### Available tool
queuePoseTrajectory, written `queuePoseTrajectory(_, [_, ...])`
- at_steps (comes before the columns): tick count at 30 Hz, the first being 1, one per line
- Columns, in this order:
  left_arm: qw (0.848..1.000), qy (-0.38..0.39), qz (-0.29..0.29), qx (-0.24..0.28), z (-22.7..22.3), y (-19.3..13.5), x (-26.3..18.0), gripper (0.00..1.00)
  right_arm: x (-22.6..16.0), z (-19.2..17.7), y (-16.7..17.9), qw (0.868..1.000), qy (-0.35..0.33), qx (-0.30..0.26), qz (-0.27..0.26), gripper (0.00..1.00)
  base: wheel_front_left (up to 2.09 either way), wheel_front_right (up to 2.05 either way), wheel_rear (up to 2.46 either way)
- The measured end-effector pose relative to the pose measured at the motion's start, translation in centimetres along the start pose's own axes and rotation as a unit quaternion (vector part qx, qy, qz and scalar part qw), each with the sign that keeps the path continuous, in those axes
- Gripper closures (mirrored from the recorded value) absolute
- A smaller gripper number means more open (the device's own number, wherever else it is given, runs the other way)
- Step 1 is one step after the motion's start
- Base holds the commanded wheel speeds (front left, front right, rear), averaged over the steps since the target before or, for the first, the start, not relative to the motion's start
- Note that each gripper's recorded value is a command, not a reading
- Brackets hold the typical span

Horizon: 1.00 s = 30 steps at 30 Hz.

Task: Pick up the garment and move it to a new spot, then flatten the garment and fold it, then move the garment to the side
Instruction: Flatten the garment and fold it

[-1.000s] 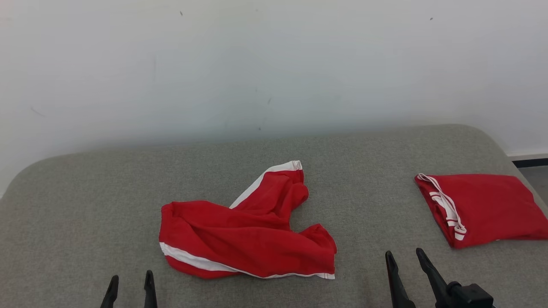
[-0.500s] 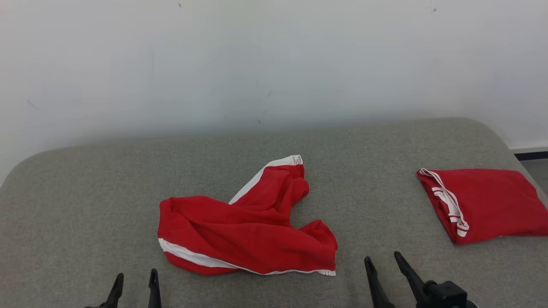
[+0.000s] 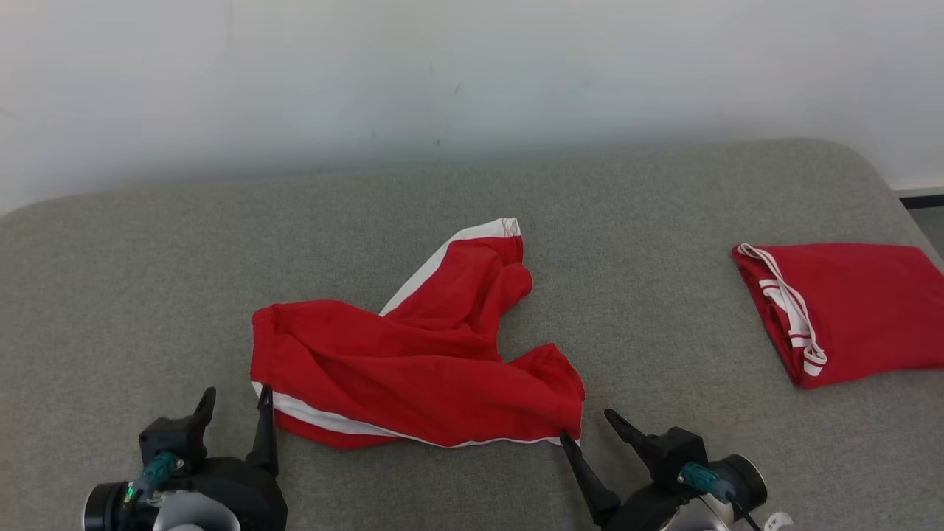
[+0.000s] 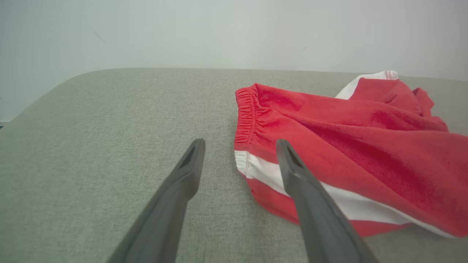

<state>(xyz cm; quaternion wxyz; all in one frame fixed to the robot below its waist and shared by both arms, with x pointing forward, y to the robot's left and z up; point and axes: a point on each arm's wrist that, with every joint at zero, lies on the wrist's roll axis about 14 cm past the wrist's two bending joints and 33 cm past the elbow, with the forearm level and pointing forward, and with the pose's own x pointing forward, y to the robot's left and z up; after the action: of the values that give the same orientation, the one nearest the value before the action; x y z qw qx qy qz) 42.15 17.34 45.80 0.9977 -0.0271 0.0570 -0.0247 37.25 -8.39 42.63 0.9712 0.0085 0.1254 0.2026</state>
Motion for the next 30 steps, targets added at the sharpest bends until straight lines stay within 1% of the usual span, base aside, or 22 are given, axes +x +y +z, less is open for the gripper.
queuePoseTrajectory(5, [0.999,0.028,-0.012,0.019,-1.2,0.2,2.2,0.00,1.6,-1.7,-0.2,0.999,0.037,-0.007,0.012,0.00,0.00,0.00,0.00])
queuePoseTrajectory(11, [0.997,0.071,-0.007,0.029,-4.0,1.2,2.6,0.00,2.6,-3.5,0.2,0.997,0.066,-0.007,0.028,0.00,0.00,0.00,0.00])
queuePoseTrajectory(15, [0.998,0.056,-0.004,0.019,-3.3,1.6,2.7,0.00,3.0,-3.8,0.5,0.997,0.068,-0.002,0.034,0.00,0.00,0.00,0.00])
queuePoseTrajectory(23, [0.998,0.044,-0.026,0.023,-3.0,1.6,1.6,0.00,3.1,-4.1,1.1,0.996,0.071,-0.003,0.048,0.00,0.00,0.00,0.00])
queuePoseTrajectory(27, [0.997,0.061,-0.032,0.025,-4.3,1.6,0.4,0.00,3.1,-4.2,1.0,0.996,0.072,-0.003,0.048,0.00,0.00,0.00,0.00])
queuePoseTrajectory(30, [0.997,0.069,-0.035,0.027,-4.8,1.6,0.4,0.00,3.3,-4.2,0.9,0.996,0.072,-0.003,0.050,0.00,0.00,0.00,0.00])
